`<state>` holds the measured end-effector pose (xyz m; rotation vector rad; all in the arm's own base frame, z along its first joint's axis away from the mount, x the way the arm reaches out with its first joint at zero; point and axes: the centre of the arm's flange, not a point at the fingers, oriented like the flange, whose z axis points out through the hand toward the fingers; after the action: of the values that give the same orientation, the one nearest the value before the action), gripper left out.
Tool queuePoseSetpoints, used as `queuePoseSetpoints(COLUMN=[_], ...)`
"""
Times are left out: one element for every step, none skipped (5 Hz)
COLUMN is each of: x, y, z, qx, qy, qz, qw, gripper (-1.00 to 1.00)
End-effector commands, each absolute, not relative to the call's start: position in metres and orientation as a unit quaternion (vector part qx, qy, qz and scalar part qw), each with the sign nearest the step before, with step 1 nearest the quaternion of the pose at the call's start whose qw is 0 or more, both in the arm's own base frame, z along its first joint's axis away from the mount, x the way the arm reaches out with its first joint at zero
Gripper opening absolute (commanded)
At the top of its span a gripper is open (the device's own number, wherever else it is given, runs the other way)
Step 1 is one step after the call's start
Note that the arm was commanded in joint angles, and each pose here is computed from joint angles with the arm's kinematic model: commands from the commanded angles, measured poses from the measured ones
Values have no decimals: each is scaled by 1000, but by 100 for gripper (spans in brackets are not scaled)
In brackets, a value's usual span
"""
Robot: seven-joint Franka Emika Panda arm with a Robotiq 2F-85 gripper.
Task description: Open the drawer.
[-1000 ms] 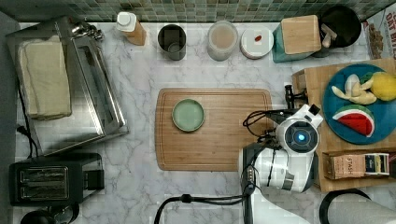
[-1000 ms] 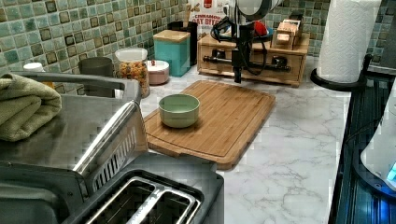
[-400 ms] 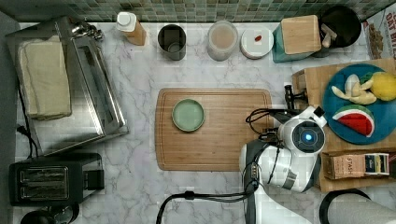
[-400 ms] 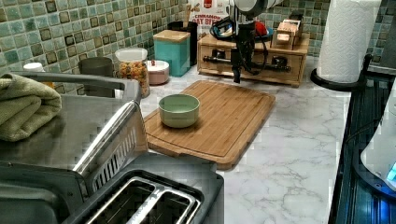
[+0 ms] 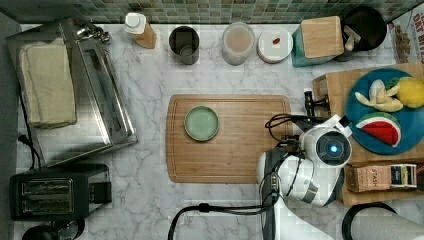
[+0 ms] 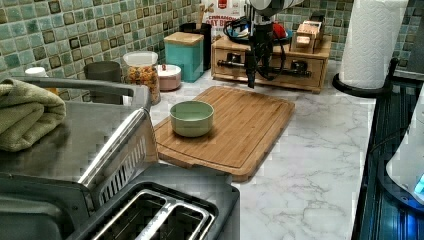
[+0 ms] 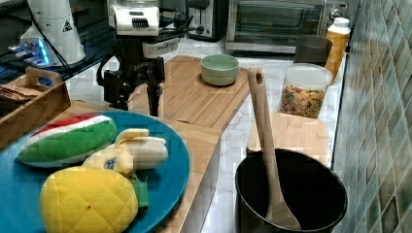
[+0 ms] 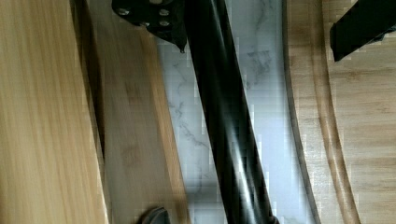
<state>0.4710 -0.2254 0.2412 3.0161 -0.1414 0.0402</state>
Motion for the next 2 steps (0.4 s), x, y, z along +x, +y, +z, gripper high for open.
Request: queuePoseSetpoints(x=[470, 467], y=[37, 60], z=[222, 225], qx=[994, 994], qy=[110, 105], qz=[-14, -10], qw=[9, 12], gripper=[100, 100])
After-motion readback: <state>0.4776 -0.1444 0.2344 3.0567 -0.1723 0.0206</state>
